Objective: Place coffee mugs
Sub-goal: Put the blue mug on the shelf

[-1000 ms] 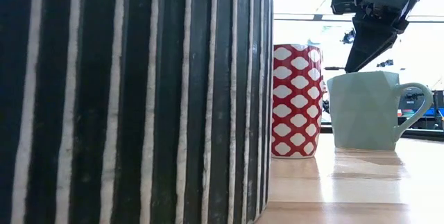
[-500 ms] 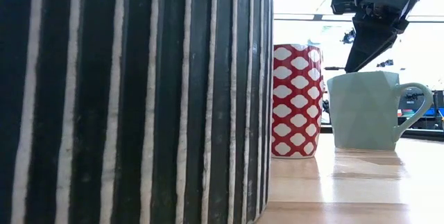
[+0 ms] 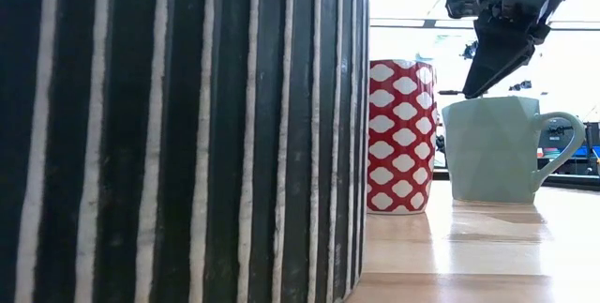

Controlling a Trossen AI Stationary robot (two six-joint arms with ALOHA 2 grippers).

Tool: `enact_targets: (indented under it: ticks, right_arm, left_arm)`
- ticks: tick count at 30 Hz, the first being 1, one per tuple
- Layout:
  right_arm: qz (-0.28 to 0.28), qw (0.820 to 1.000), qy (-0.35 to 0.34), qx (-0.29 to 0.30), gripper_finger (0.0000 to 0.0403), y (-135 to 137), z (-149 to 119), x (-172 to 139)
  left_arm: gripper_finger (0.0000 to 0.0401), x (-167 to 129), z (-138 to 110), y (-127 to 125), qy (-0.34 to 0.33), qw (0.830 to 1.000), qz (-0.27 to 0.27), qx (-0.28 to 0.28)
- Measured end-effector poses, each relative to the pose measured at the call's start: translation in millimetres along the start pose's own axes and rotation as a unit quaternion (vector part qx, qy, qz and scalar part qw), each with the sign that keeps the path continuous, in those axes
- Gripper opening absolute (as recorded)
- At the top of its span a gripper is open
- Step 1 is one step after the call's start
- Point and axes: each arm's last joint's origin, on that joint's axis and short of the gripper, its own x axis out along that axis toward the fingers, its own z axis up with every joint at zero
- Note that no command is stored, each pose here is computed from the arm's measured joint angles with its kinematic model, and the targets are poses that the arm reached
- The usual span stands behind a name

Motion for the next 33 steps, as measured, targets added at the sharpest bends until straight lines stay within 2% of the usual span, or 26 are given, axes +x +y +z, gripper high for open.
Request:
enact_targets:
  ticks: [7,22,33]
  right_arm:
    - [0.003,1.0,-0.002,0.001,0.0096,0.5,0.4,0.0]
    - [0.014,1.0,0.005,0.003,0.0096,1.5,0.4,0.0]
    - [0.014,1.0,0.005,0.003,0.0096,1.5,0.4,-0.1]
  left_arm:
    - [0.005,0.0,-0.1,0.1,0.001,1.0,0.002,0.0]
    - [0.0052,-0.9,-0.4,1.9,0.006,1.0,0.03,-0.001]
    - [0.0054,-45.0,3.5,11.3,-0.012,0.999,0.032,-0.014]
